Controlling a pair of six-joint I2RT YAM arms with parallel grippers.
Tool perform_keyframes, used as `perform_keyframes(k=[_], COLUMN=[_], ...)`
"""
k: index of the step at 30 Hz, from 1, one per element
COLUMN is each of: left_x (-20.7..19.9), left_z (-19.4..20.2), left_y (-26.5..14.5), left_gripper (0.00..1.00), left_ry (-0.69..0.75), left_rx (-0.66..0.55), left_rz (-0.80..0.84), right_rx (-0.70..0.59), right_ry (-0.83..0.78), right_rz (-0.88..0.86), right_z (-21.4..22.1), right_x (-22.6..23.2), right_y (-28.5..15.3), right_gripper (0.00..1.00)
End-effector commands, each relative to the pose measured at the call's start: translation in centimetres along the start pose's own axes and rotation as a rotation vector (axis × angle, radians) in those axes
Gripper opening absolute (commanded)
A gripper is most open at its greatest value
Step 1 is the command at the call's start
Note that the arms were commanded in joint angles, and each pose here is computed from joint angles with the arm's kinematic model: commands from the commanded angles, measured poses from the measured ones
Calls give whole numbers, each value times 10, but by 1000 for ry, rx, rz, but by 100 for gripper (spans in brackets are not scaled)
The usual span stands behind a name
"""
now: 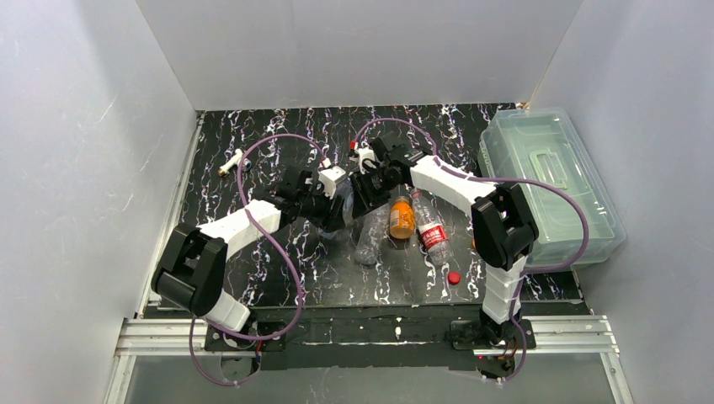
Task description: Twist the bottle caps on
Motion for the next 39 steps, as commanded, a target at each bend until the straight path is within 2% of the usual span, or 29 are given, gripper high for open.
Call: perform_keyframes(k=[1, 4, 12, 14, 16, 17, 18, 23, 25, 27, 29, 30, 31, 32, 39], left_x=[1, 2, 3, 1, -3, -6, -9, -26, -35, -43, -52, -56, -59, -64, -79], left_z=[-5, -10, -22, -25, -27, -28, -27, -22, -18, -16, -11, -9, -8, -6, 2], left_y=[0, 1, -3, -7, -12, -16, -20, -42, -53, -61, -68, -72, -75, -78, -91], left_gripper=[0, 0, 0, 0, 0, 0, 0, 0, 0, 0, 0, 0, 0, 0, 0], left_ry=[4, 0, 19, 37, 68, 95, 120, 250, 287, 309, 330, 339, 347, 353, 349], left_rx=[-49, -100, -145, -161, -178, -192, -204, -284, -317, -344, -363, -361, -358, -358, -349], left_rz=[-17, -31, -59, -55, -31, -10, 13, 92, 125, 159, 205, 228, 246, 272, 364], right_rx=[-69, -81, -136, -192, -267, -317, -370, -643, -697, -653, -551, -508, -476, -458, -416], right_ry=[-51, -57, -79, -81, -78, -71, -59, -55, -77, -126, -181, -203, -229, -248, -385], right_rz=[2, 10, 69, 104, 152, 178, 208, 201, 167, 98, -8, -56, -105, -131, -218], right_z=[-12, -12, -3, -5, -9, -13, -17, -34, -39, -41, -40, -38, -34, -31, -13], right_x=[16, 21, 38, 46, 55, 61, 65, 98, 110, 122, 130, 133, 136, 137, 148], right_y=[-15, -25, -63, -80, -101, -112, -124, -180, -196, -202, -198, -196, -194, -194, -204], right_gripper=[45, 45, 48, 57, 75, 91, 98, 98, 98, 97, 89, 90, 97, 98, 98])
Point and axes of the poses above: each gripper's point midway between its finger pads, its own y axis out along the fingers, its own x axis along the line the jaws close on, z = x × y, the point moved 9 cm from there along -y, back along the fingers, and after that the axes turned 1 degree about y, right-handed, at the moved point
